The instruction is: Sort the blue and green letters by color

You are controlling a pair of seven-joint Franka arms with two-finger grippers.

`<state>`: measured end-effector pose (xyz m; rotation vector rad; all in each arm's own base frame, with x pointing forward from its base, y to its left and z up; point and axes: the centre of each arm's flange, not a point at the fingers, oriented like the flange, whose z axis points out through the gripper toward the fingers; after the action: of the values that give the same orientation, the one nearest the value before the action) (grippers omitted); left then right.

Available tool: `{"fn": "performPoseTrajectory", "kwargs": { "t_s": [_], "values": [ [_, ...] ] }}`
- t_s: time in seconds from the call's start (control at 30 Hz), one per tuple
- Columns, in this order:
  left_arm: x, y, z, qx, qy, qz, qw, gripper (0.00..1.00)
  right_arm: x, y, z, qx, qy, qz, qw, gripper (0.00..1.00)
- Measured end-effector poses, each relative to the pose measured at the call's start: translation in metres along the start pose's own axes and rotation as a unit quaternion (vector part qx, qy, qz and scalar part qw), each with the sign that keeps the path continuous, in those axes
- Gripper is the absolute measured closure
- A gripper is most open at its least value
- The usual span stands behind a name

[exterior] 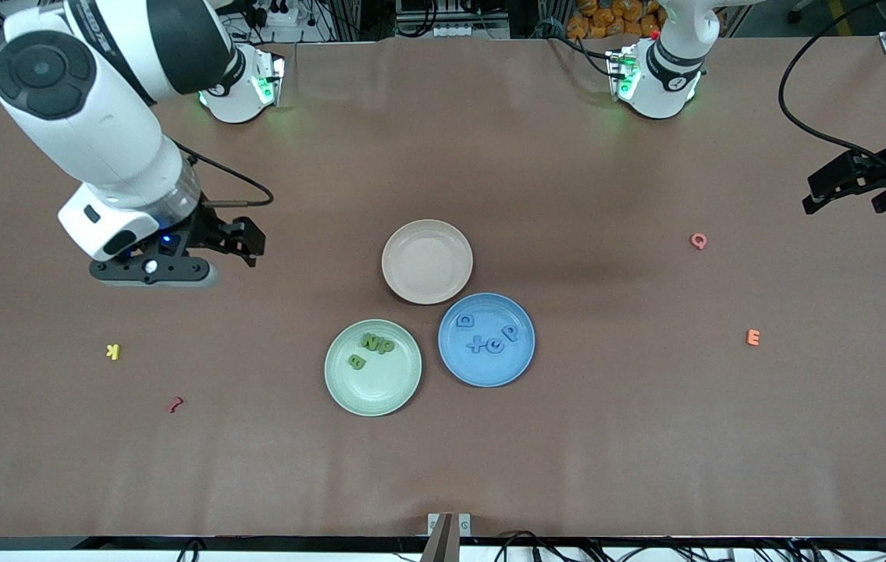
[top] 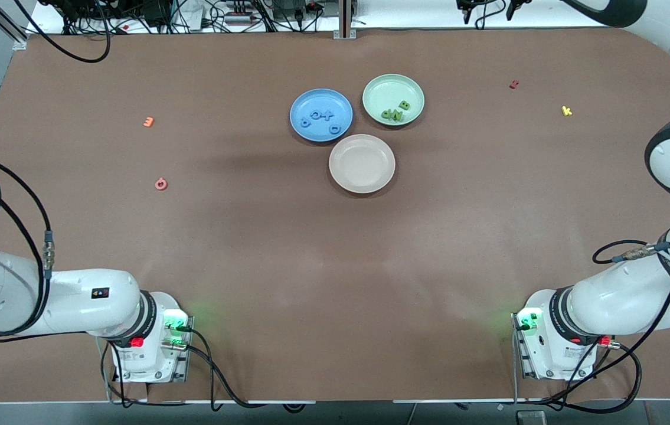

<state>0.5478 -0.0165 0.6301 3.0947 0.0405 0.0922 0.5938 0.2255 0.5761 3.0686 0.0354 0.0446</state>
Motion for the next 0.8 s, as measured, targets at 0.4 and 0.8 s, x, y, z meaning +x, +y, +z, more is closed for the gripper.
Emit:
{"fn": "performPoseTrajectory", "kwargs": {
  "t_s": [0.4, 0.8],
  "values": [
    [0.000, 0.001, -0.003, 0.000, 0.002, 0.001, 1.000, 0.00, -0.006, 0.061, -0.033, 0.037, -0.002, -0.024, 0.999, 0.00],
    [0.000, 0.004, -0.002, 0.008, 0.002, 0.006, 1.000, 0.00, -0.016, 0.107, -0.038, 0.055, -0.006, -0.003, 0.998, 0.00]
  ]
}}
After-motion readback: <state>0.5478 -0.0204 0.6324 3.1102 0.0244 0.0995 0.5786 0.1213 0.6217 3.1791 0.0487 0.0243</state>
